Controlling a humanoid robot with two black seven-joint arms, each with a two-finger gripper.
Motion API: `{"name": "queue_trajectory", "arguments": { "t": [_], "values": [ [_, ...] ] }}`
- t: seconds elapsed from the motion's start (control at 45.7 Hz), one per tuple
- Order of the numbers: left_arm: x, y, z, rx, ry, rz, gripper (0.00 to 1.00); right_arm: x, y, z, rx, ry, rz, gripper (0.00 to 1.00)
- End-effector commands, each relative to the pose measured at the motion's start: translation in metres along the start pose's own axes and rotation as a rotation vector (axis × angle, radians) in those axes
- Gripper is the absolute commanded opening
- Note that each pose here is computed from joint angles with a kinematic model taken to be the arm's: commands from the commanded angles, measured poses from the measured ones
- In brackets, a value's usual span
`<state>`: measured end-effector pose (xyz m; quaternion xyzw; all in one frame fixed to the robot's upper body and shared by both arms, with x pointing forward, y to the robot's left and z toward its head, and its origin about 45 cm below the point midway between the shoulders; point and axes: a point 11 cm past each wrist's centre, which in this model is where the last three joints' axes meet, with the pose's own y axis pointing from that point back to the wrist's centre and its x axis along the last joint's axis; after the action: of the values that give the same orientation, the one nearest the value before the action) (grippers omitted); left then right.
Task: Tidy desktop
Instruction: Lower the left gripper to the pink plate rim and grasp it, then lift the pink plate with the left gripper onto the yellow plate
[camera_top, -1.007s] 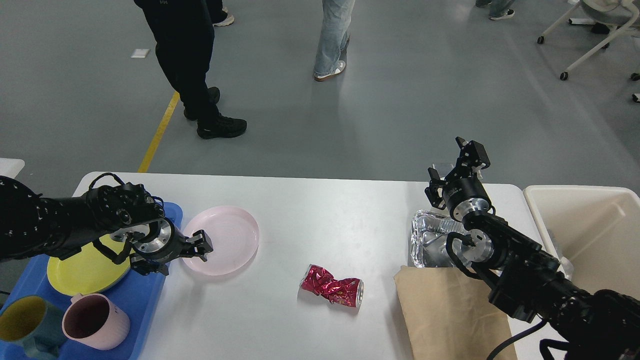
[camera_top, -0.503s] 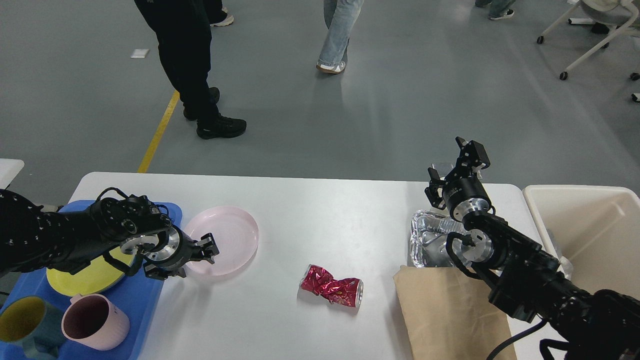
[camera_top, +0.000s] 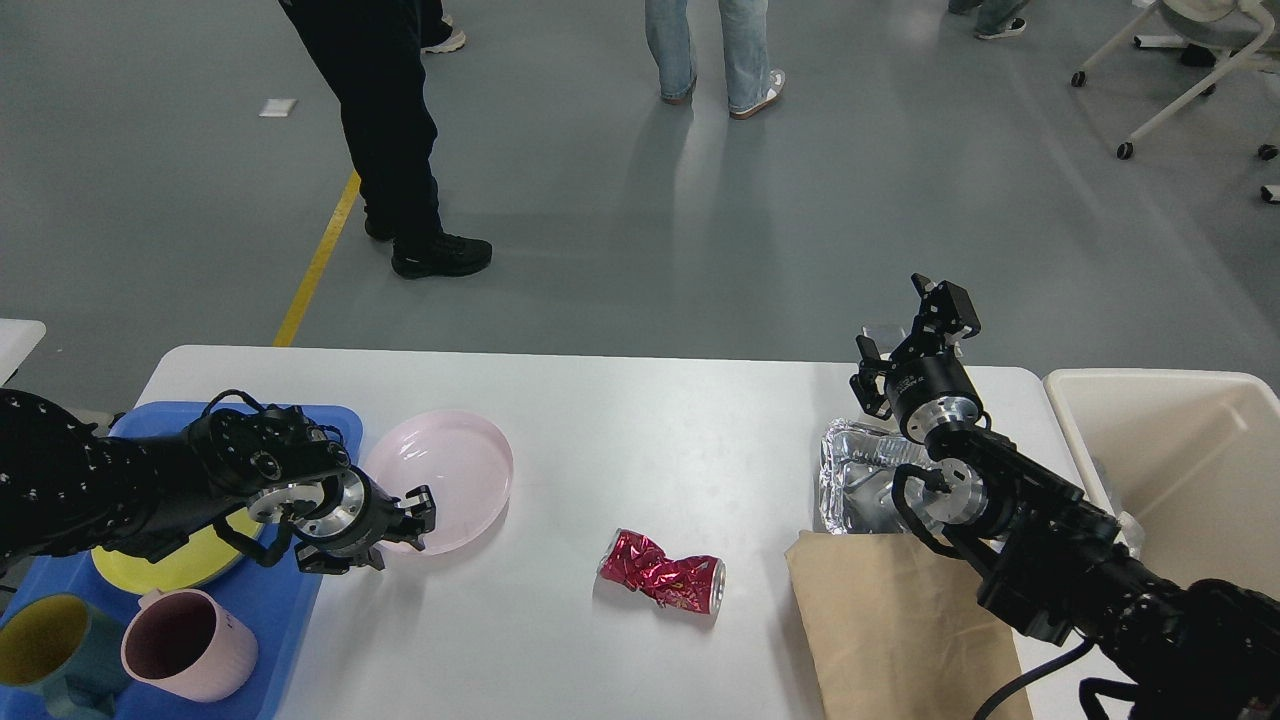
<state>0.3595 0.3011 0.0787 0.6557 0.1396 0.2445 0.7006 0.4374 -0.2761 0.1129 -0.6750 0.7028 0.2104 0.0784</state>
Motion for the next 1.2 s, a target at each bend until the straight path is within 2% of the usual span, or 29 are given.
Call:
{"name": "queue_trajectory", "arguments": {
  "t": [0.0,0.175,0.328,0.481,0.897,1.182],
  "values": [
    [0.0,0.0,0.0,-0.001,0.0,-0.001,0.47,0.0,0.0,0.0,0.0,0.0,0.0,1.0],
    [-0.001,0.0,0.0,0.001,0.001,-0.003,0.44,0.0,0.0,0.0,0.0,0.0,0.0,1.0],
    [-0.006,-0.002,-0.001,0.006,-0.008,-0.034,0.23,0.0,0.0,0.0,0.0,0.0,0.0,1.0],
    [-0.017,-0.001,-0.002,0.008,-0.04,-0.142,0.01,0.0,0.0,0.0,0.0,0.0,0.0,1.0],
    [-0.015,0.009,0.002,-0.001,-0.067,-0.195,0.0,0.0,0.0,0.0,0.0,0.0,0.0,1.0],
    [0.042,0.093,0.024,-0.056,-0.133,-0.207,0.0,0.0,0.0,0.0,0.0,0.0,0.0,1.0]
  ]
}}
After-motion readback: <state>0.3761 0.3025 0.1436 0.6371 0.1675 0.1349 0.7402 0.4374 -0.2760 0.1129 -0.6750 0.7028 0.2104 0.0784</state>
